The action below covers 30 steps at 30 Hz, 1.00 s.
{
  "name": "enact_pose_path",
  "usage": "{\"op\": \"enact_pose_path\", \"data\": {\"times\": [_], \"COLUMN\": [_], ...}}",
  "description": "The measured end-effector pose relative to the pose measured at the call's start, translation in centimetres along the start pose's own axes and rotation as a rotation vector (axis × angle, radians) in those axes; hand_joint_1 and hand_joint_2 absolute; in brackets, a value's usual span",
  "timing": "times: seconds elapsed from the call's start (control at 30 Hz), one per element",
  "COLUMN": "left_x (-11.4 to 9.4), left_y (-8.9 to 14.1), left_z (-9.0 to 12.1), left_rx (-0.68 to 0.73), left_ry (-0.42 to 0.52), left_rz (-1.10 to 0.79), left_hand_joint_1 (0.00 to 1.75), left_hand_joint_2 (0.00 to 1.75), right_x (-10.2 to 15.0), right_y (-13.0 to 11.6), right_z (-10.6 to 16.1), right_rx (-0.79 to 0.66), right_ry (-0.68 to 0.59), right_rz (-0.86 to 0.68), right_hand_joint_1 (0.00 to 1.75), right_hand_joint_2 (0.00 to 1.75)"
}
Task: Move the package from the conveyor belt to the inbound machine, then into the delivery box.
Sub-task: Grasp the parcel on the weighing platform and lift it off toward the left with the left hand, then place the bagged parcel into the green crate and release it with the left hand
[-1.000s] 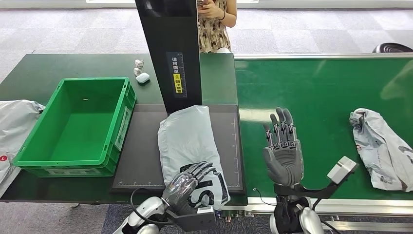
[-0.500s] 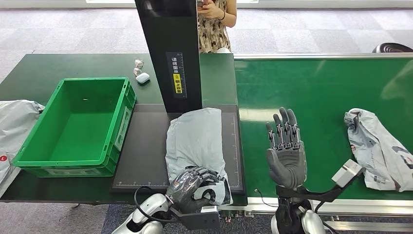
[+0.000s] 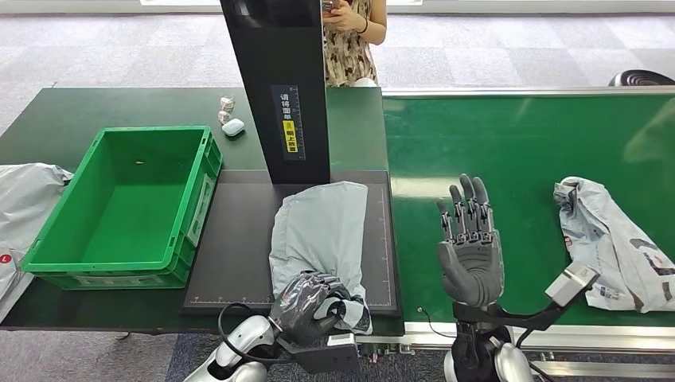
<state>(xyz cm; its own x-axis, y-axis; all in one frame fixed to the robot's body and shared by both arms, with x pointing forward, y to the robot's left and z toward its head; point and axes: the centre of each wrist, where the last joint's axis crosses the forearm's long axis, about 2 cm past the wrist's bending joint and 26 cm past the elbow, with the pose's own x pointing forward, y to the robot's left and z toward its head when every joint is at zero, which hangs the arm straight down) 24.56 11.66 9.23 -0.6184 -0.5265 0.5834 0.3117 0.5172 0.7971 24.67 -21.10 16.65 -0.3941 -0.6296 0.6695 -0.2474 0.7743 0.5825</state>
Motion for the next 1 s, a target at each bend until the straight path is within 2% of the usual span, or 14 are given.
{"op": "enact_pose_path", "data": {"times": [0.13, 0.23, 0.47, 0.87, 1.0], "left_x": [0.3, 0.3, 0.5, 0.5, 0.7], "left_y": [2.0, 3.6, 4.8, 5.1, 6.2], "left_z": [0.0, 0.0, 0.3, 0.6, 1.0], "left_rx": [0.187, 0.271, 0.321, 0.342, 0.497], "left_ry": [-0.029, -0.038, -0.045, -0.050, -0.081], "left_rz": [-0.006, -0.005, -0.005, -0.008, -0.033], "left_hand_joint_1": [1.75, 1.75, 1.75, 1.75, 1.75], "left_hand_joint_2": [1.75, 1.75, 1.75, 1.75, 1.75], "right_x": [0.1, 0.1, 0.2, 0.3, 0.3], "right_y": [-0.1, -0.1, -0.2, -0.2, -0.2], "right_z": [0.4, 0.7, 0.8, 0.8, 0.9], "right_rx": [-0.012, -0.015, -0.018, -0.019, -0.019], "right_ry": [0.002, 0.003, 0.003, -0.001, -0.001], "right_rz": [0.006, 0.007, 0.010, 0.010, 0.010], "right_hand_joint_1": [0.00, 0.00, 0.00, 0.00, 0.00], "right_hand_joint_2": [1.75, 1.75, 1.75, 1.75, 1.75]}}
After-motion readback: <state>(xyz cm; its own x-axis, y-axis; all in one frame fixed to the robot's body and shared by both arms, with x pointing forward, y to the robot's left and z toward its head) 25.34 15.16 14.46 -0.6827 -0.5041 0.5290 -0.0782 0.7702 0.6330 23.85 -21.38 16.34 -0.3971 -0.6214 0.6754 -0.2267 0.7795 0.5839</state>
